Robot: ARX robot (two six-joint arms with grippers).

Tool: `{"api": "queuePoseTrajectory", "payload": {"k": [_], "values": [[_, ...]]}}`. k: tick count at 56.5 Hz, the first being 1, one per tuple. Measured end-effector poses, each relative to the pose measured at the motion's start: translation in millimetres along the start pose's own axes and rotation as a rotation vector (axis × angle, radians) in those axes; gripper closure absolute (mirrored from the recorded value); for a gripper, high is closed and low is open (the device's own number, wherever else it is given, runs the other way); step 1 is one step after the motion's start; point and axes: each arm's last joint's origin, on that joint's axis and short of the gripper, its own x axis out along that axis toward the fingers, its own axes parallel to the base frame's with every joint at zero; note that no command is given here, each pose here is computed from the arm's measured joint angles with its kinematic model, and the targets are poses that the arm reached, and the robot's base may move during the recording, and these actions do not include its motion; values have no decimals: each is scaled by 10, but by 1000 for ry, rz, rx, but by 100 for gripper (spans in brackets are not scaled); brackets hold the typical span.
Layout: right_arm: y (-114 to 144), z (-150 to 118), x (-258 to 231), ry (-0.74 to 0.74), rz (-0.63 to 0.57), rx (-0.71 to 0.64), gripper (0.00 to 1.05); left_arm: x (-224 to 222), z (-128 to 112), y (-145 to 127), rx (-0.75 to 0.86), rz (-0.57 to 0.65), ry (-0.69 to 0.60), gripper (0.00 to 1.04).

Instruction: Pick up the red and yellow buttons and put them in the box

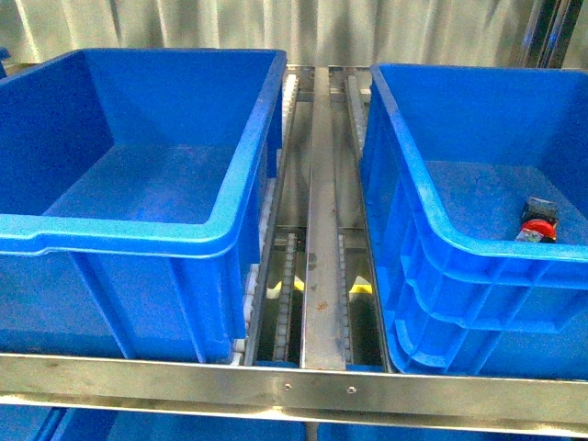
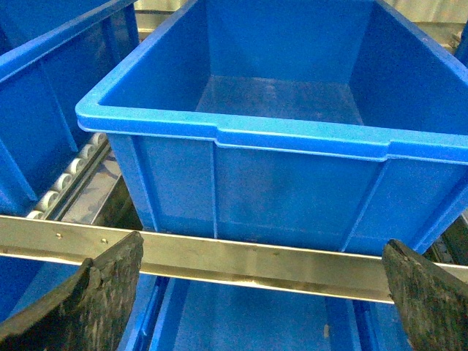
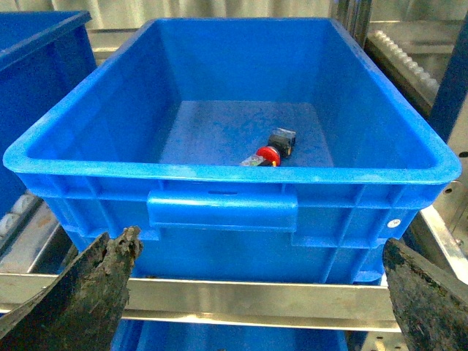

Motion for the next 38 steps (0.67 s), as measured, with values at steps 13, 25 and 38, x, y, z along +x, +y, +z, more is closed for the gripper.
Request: {"api": "queuePoseTrajectory", "payload": {"k": [13, 25, 38], "values": [[0, 0, 0, 0, 0, 0, 6, 0, 0, 0, 0, 0, 0, 8], [0, 0, 0, 0, 0, 0, 6, 0, 1, 0, 0, 0, 0, 8], [0, 0, 0, 0, 0, 0, 6, 0, 0, 0, 0, 0, 0, 8]]}}
